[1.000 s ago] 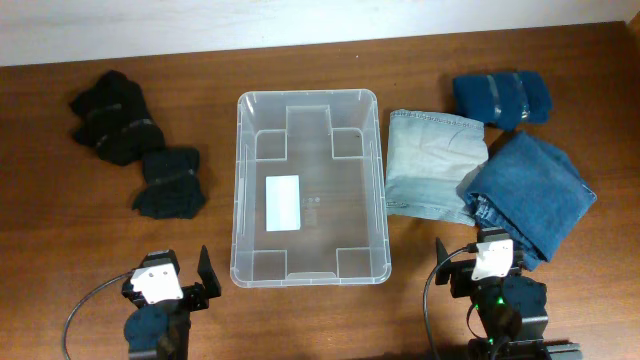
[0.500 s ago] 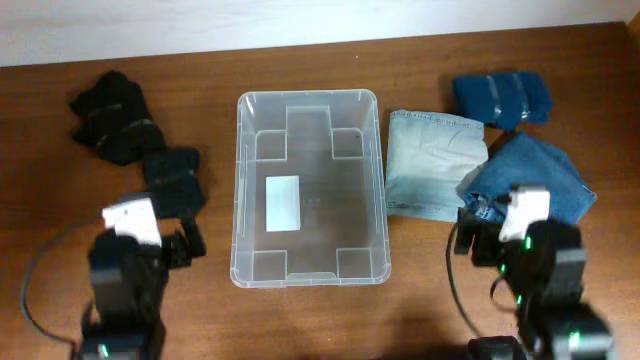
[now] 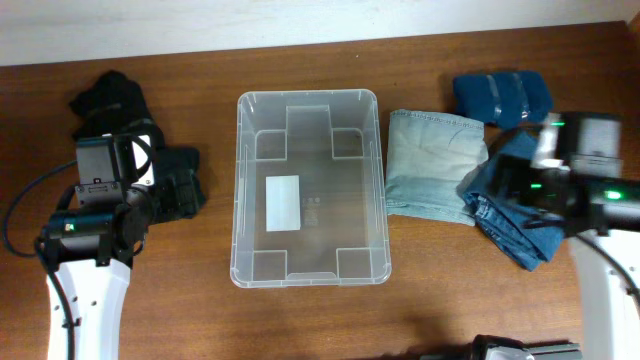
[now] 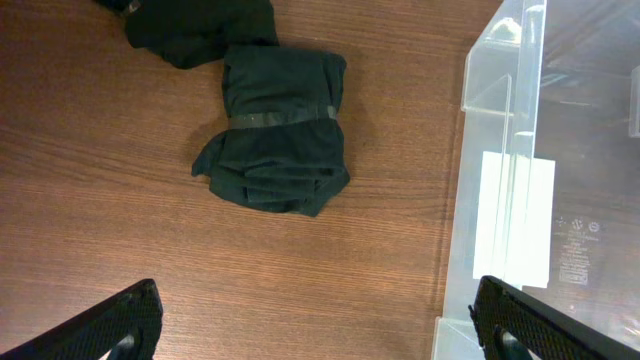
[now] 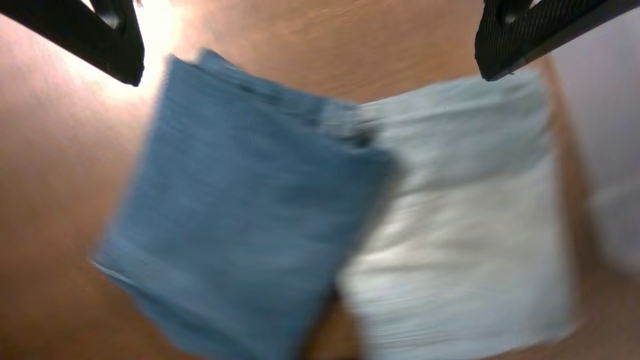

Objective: Pack container
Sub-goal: 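Reach the right gripper to the dark-blue folded jeans and grasp it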

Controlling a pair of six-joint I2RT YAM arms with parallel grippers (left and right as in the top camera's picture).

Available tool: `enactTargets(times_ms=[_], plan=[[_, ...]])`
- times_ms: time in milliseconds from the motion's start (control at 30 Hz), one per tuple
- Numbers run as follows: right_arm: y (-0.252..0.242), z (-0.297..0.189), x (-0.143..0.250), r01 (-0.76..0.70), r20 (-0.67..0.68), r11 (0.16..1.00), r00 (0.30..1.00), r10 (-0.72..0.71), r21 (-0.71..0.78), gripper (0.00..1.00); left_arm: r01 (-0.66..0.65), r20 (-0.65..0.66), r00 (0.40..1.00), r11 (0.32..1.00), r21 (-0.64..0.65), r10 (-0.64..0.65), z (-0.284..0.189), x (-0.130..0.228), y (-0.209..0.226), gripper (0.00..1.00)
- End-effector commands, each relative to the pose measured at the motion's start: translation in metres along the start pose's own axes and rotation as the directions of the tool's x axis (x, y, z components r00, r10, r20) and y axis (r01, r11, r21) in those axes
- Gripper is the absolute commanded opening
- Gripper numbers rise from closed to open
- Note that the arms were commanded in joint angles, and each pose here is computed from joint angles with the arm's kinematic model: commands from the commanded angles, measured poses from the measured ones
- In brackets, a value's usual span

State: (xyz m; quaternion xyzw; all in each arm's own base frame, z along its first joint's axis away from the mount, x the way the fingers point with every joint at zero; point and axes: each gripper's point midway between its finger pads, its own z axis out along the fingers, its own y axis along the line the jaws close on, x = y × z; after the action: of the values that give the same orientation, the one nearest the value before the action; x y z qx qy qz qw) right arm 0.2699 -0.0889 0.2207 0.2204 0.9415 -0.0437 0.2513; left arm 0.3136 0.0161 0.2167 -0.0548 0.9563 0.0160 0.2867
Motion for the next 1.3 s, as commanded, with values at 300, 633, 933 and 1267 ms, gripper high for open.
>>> enactTargets(times_ms=[300, 633, 933, 1267], plan=[[-0.152, 0.047, 0.055, -0.642, -0.137, 0.758, 0.745, 0.652, 0.114, 0.98, 0.008, 0.023, 1.0, 1.0, 0.004, -0.008, -0.004, -0.008, -0.001, 0.99], [-0.145, 0.126, 0.091, -0.691, -0.297, 0.723, 0.695, 0.655, -0.021, 0.98, 0.008, 0.023, 1.0, 1.0, 0.004, -0.008, -0.004, -0.008, -0.001, 0.99], [-0.123, 0.164, 0.082, -0.681, -0.3, 0.701, 0.728, 0.616, -0.212, 0.98, 0.008, 0.023, 1.0, 1.0, 0.004, -0.008, -0.004, -0.008, -0.001, 0.99], [-0.06, 0.19, 0.063, -0.525, -0.318, 0.779, 0.845, 0.43, -0.343, 0.58, 0.008, 0.023, 1.0, 1.0, 0.004, -0.008, -0.004, -0.007, -0.001, 0.99]])
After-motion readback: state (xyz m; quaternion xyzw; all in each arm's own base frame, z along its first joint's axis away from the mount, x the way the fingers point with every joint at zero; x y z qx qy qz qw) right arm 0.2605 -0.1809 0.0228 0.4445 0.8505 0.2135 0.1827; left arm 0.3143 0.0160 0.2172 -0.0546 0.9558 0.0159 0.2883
